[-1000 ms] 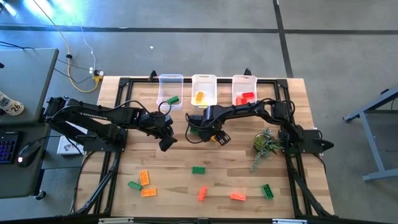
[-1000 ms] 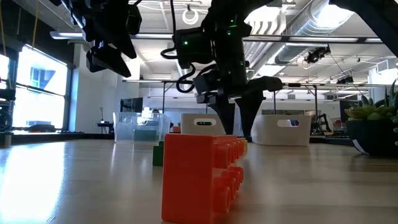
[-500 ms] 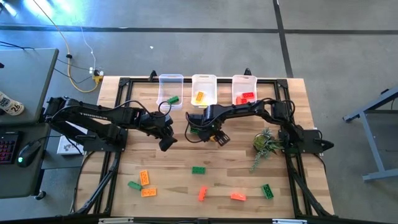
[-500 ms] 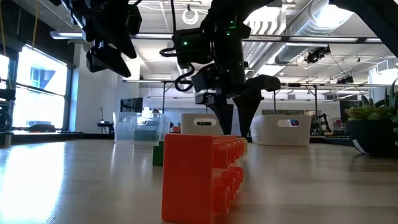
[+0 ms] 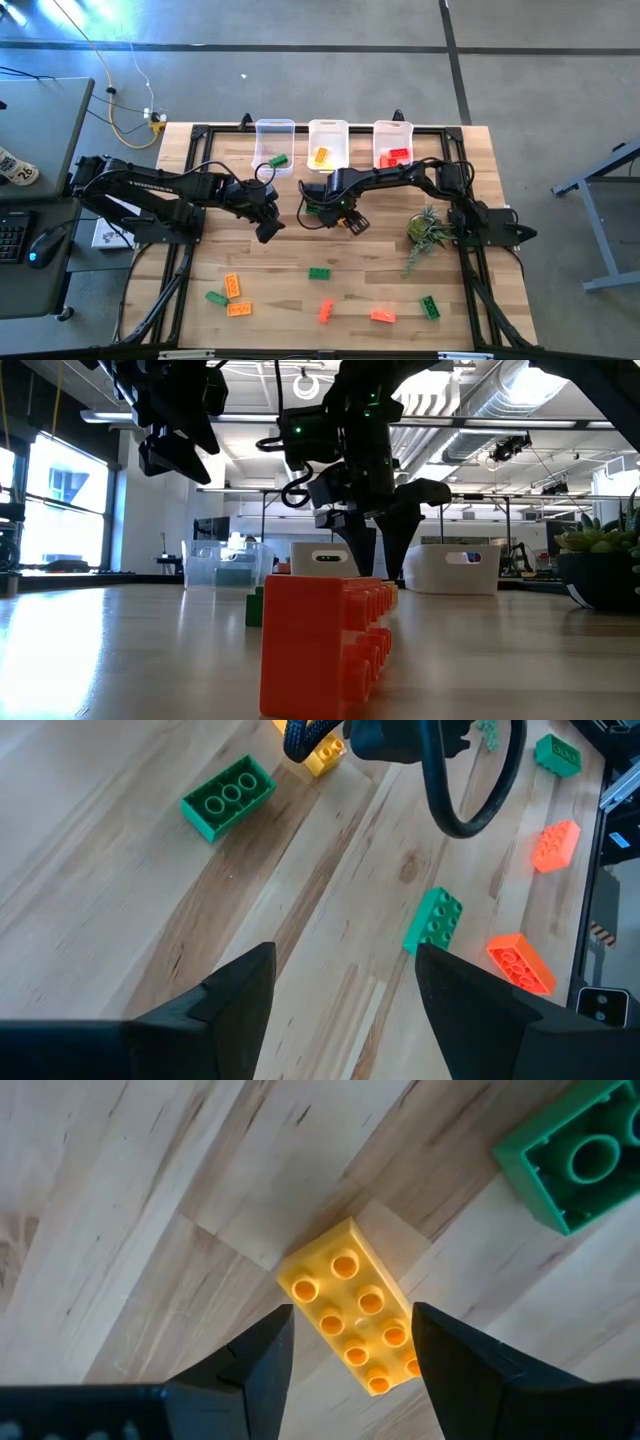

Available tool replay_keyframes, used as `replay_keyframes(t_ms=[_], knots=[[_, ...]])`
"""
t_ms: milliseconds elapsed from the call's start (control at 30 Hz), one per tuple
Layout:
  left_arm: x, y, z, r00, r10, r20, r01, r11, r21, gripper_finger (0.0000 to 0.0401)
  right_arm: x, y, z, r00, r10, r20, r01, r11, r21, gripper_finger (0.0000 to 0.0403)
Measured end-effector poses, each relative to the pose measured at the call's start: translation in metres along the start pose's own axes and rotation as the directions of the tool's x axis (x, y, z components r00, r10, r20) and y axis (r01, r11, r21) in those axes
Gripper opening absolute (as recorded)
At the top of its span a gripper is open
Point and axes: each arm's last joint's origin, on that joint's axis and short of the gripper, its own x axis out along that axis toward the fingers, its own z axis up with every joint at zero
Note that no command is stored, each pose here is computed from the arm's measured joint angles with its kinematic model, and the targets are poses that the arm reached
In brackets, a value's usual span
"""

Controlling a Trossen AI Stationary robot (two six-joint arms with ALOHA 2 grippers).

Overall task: Sort & place blocks by color
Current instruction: Put the yellow game piece into the left white bin

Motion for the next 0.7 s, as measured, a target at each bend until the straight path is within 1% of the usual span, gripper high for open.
replay_keyframes(t_ms=[233, 400, 467, 567, 700], knots=[[0.000, 0.000, 0.000, 1.000, 0.000, 0.000, 0.000, 1.000, 0.000, 0.0229, 0.001, -0.002, 0.001, 1.000, -0.017, 0.008, 0.017, 1.000, 0.000, 0.0188], [0.000, 0.000, 0.000, 1.000, 0.000, 0.000, 0.000, 1.000, 0.000, 0.0229, 0.000, -0.002, -0.003, 1.000, -0.011, -0.021, 0.011, 1.000, 0.001, 0.0188], [0.000, 0.000, 0.000, 1.000, 0.000, 0.000, 0.000, 1.000, 0.000, 0.0229, -0.004, -0.001, -0.005, 0.999, -0.020, -0.032, 0.019, 1.000, -0.011, 0.0188], [0.000, 0.000, 0.000, 1.000, 0.000, 0.000, 0.000, 1.000, 0.001, 0.0229, -0.017, 0.001, -0.006, 0.999, -0.052, -0.006, 0.052, 0.999, -0.013, 0.0188], [0.000, 0.000, 0.000, 1.000, 0.000, 0.000, 0.000, 1.000, 0.019, 0.0229, -0.029, 0.003, -0.009, 0.995, -0.099, -0.005, 0.099, 0.995, -0.004, 0.0188]])
